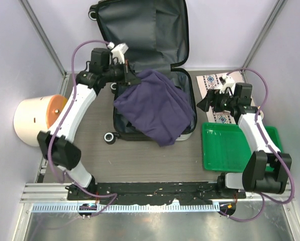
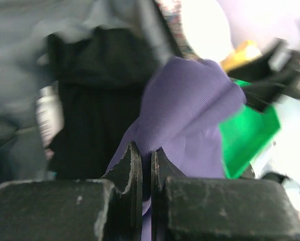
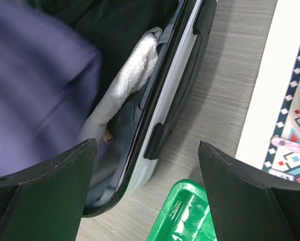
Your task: Open, take out, and arrange the luggage
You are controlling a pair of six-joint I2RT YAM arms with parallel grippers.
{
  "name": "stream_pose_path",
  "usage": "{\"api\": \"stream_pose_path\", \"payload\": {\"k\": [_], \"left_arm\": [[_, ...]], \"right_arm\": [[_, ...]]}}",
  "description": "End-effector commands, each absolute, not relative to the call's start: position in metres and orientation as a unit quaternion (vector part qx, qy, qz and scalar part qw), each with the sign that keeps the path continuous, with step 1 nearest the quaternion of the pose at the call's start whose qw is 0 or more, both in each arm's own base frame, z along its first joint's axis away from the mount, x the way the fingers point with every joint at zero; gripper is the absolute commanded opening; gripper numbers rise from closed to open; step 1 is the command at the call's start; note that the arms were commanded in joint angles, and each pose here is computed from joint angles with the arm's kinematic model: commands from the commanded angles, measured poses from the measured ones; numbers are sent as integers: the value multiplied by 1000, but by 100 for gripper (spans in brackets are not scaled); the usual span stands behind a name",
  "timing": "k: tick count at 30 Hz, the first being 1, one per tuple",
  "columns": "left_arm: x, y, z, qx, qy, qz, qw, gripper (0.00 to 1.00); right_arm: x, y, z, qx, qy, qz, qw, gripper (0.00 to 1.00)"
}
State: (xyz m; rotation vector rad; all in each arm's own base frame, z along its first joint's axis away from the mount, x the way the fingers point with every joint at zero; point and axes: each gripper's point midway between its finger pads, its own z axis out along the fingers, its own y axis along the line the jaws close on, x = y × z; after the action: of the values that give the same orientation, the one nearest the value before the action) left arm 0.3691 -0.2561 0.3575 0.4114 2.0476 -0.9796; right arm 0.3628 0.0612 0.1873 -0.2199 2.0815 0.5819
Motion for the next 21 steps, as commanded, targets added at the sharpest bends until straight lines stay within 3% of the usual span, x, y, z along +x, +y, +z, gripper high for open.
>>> {"api": "stream_pose_path", "payload": {"k": [1,6,11,21], "left_arm": [[444,-204,313,64,820,-376,427,0],[482,-151,267,16,827,-374,418,0],[490,-120,241,1,842,-356,405,0],[497,-81,188,-30,876,-302,376,0]], "right_arm": [[365,73,202,-45,854,310,414,87],[371,90,212,10,831,378,408,87],[388,107,212,58,827,397,395,86],[390,175,212,8,835,397,380,83]]}}
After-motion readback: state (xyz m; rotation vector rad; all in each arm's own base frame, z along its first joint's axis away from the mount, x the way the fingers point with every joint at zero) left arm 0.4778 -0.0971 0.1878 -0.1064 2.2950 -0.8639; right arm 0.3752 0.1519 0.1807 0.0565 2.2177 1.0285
